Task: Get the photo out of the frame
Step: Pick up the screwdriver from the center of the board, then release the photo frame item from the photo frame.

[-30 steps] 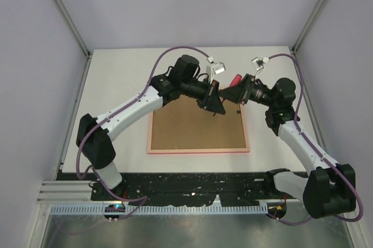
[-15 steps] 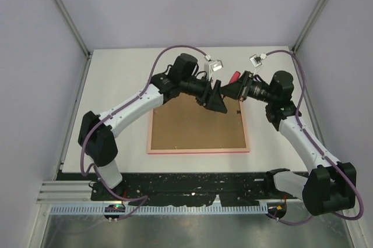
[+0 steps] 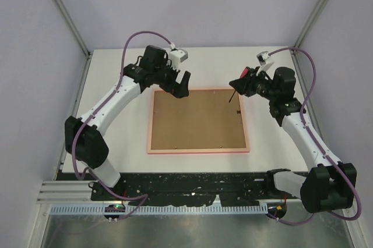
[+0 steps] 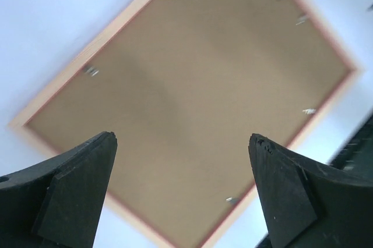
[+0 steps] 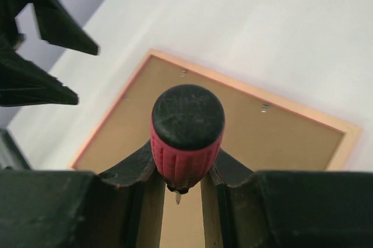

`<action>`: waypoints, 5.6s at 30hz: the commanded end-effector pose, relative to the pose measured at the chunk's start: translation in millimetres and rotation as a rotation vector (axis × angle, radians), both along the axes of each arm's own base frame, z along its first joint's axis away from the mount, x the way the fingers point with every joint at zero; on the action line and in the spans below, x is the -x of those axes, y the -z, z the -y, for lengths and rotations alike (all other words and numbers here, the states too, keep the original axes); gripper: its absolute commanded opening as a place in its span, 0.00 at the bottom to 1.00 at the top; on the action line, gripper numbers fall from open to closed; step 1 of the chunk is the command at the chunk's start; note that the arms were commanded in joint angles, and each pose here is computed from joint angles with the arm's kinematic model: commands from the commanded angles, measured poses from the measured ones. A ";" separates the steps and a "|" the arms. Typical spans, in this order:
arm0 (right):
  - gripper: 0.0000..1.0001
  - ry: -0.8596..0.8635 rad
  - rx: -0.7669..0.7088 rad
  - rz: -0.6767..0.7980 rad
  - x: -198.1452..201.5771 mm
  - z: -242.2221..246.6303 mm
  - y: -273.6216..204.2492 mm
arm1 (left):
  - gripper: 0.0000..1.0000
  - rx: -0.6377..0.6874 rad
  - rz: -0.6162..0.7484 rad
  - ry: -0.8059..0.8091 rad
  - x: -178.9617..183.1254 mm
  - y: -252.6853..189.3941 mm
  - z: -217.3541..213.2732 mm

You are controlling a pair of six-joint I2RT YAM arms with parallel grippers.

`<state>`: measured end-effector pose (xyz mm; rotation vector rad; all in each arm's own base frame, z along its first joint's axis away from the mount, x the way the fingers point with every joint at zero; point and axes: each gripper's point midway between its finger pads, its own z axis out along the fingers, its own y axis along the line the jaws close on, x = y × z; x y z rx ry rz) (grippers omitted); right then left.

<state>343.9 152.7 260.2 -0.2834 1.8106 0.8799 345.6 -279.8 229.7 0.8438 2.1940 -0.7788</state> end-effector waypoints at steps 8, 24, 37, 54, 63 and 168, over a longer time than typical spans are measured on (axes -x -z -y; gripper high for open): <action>0.08 0.271 0.334 0.085 -47.4 59.4 40.4 | 1.00 -0.511 0.164 -0.101 -11.0 94.8 -90.3; 0.08 0.108 0.373 0.047 -49.2 40.7 80.4 | 1.00 -0.666 0.364 0.060 12.8 113.6 -58.3; 0.08 0.106 0.447 -0.066 -37.2 46.2 104.7 | 1.00 -0.510 0.384 0.711 142.2 125.4 30.6; 0.08 -0.163 0.547 0.175 8.6 28.6 127.2 | 1.00 -0.414 0.158 0.860 200.7 161.4 48.7; 0.08 -0.201 0.499 0.228 21.5 19.0 126.7 | 0.95 -0.439 0.122 0.844 197.9 177.1 52.5; 0.08 -0.381 0.681 0.563 24.3 49.3 146.6 | 0.05 -0.589 -0.049 0.894 211.6 275.2 30.7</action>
